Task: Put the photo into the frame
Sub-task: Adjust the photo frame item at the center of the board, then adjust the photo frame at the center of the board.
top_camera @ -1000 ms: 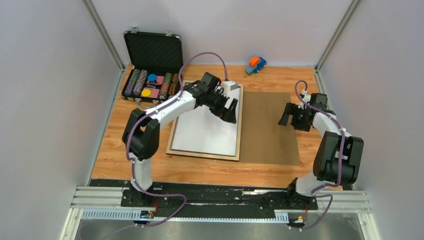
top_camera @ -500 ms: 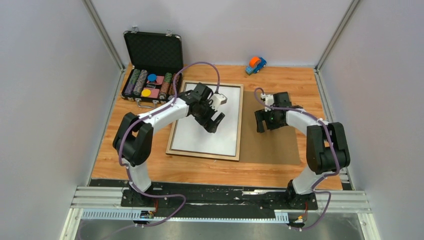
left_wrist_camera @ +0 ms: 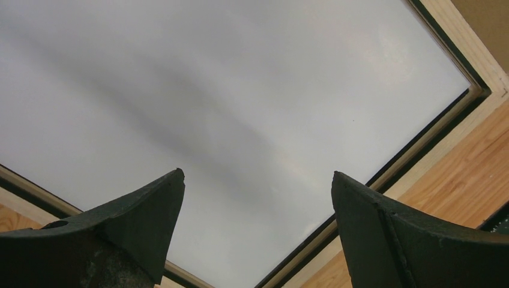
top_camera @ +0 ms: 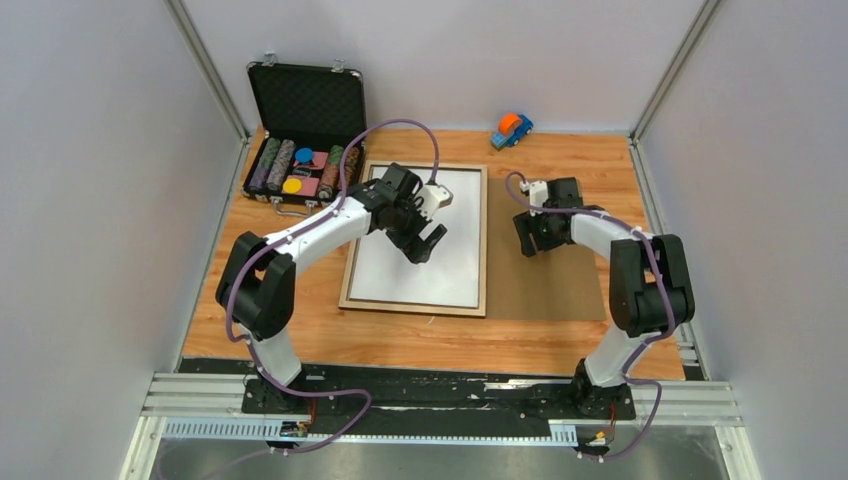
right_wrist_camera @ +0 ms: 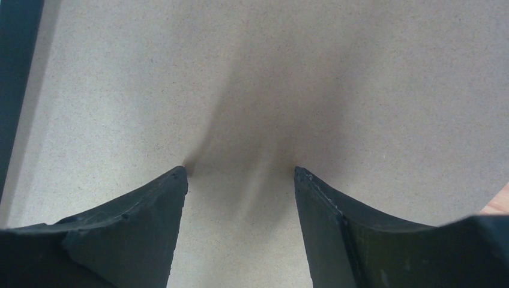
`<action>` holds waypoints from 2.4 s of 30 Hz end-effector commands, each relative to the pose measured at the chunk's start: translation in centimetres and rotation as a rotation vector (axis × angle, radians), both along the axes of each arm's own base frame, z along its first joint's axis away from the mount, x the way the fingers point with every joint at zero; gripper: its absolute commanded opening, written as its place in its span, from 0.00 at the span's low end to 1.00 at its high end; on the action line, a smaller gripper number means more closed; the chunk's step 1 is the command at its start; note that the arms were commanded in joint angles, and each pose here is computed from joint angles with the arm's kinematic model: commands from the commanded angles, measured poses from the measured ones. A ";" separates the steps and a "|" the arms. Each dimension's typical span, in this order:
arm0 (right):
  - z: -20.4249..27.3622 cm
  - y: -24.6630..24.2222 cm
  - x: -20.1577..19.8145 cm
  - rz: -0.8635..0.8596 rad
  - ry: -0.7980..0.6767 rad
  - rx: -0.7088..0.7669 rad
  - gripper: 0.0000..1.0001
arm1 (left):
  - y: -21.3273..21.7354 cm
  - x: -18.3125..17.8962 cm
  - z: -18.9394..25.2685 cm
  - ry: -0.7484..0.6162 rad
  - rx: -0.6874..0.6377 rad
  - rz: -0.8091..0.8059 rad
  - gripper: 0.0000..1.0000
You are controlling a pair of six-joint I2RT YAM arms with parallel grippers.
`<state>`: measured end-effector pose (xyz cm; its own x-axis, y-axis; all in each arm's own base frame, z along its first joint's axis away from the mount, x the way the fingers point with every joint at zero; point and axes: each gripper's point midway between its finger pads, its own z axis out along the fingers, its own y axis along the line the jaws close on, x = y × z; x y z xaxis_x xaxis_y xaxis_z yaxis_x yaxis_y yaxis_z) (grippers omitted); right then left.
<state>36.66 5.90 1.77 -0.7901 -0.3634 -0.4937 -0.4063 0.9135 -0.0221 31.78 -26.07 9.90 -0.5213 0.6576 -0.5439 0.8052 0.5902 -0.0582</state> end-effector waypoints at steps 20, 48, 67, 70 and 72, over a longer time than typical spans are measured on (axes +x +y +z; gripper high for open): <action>-5.6 -11.4 -8.6 -0.211 0.274 -0.218 0.64 | -17.4 -0.5 1.2 -0.106 -0.179 -0.231 1.00; -5.3 -11.4 -9.1 -0.245 0.279 -0.174 0.64 | -18.0 -6.7 -8.0 -0.160 0.109 -0.423 1.00; -5.1 -12.7 -9.6 -0.282 0.275 -0.215 0.63 | -11.5 -4.6 -6.2 -0.156 0.152 -0.292 1.00; -5.1 -12.7 -9.5 -0.284 0.274 -0.215 0.63 | -11.5 -4.5 -5.7 -0.158 0.142 -0.283 1.00; -5.1 -12.7 -9.6 -0.284 0.275 -0.213 0.63 | -11.8 -4.7 -5.1 -0.148 0.122 -0.272 1.00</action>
<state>36.74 -3.45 1.92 -0.8107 -0.1663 -0.5614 -0.1603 0.9852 -0.0603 26.76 -40.03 3.90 -0.2032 0.8107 -0.5490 0.9457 0.3079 0.1046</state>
